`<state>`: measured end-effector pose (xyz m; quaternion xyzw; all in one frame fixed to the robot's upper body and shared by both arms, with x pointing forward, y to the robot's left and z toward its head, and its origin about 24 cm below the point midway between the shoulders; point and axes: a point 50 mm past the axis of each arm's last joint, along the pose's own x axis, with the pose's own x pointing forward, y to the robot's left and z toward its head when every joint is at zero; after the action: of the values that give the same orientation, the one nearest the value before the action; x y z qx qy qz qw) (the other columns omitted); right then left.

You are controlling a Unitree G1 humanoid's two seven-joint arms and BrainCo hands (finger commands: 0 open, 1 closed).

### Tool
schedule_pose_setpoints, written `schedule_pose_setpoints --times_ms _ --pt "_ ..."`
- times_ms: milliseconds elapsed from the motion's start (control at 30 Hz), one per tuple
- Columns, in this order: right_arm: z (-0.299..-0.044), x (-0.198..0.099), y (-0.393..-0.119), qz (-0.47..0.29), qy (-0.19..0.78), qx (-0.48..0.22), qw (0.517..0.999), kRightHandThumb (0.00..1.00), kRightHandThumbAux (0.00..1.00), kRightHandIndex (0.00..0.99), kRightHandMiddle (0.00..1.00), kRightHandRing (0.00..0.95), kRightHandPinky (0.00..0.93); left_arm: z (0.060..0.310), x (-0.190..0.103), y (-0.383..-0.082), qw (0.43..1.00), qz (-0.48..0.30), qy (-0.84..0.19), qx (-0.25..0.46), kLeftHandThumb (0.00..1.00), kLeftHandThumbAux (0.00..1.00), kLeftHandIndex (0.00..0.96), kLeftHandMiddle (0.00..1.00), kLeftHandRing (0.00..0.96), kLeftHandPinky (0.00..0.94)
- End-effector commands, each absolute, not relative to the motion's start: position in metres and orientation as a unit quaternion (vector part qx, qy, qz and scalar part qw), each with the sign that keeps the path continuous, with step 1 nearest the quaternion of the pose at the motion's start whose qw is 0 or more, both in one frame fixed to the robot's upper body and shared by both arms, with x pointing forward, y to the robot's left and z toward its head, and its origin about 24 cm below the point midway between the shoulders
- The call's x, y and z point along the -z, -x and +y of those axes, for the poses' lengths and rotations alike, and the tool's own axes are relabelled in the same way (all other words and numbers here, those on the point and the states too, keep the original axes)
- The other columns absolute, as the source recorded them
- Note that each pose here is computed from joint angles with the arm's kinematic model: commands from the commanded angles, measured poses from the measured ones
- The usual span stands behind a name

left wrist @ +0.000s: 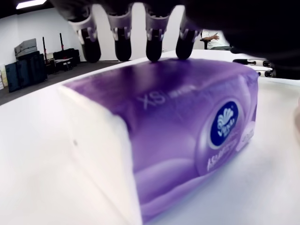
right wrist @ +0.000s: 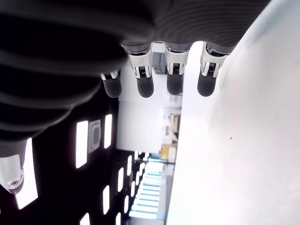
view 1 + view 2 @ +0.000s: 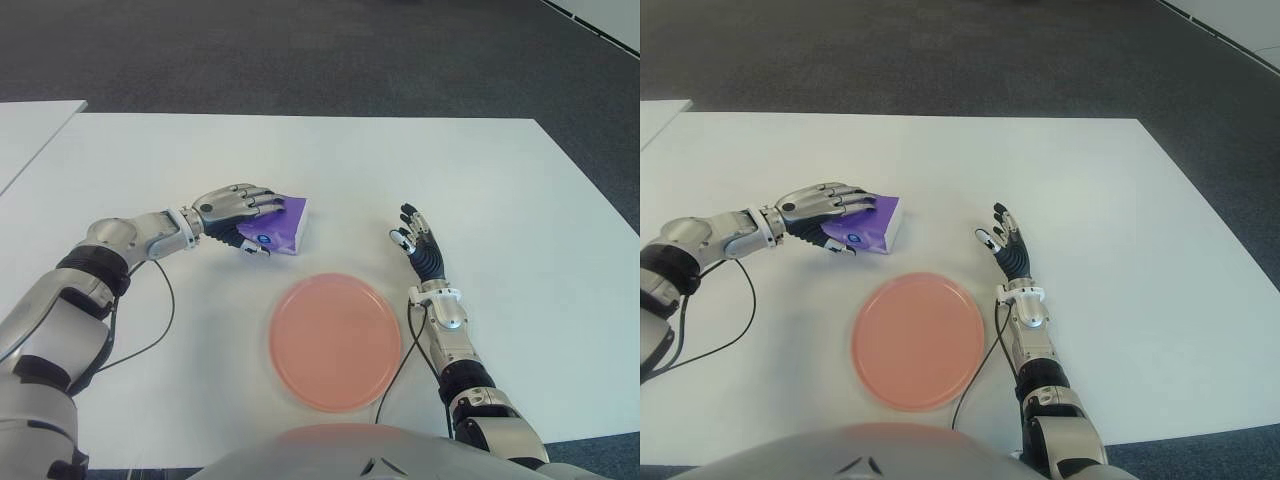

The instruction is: Put the tissue paper into the plate.

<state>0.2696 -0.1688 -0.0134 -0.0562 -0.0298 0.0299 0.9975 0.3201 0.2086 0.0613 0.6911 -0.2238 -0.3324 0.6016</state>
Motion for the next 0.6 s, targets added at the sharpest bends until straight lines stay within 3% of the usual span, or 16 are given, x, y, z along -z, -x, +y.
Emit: schedule_pose_setpoints --times_ms 33,600 --pt "-0.167 0.043 -0.248 0.040 0.048 -0.025 0.998 0.000 0.461 0.000 0.000 0.000 0.000 0.201 -0.051 -0.319 0.607 -0.222 -0.684 0.339 0.371 0.109 0.000 0.000 0.000 0.000" --pt "-0.165 0.044 -0.247 0.041 0.045 -0.022 0.998 0.000 0.461 0.000 0.000 0.000 0.000 0.189 -0.052 -0.322 0.639 -0.240 -0.656 0.322 0.384 0.126 0.000 0.000 0.000 0.000"
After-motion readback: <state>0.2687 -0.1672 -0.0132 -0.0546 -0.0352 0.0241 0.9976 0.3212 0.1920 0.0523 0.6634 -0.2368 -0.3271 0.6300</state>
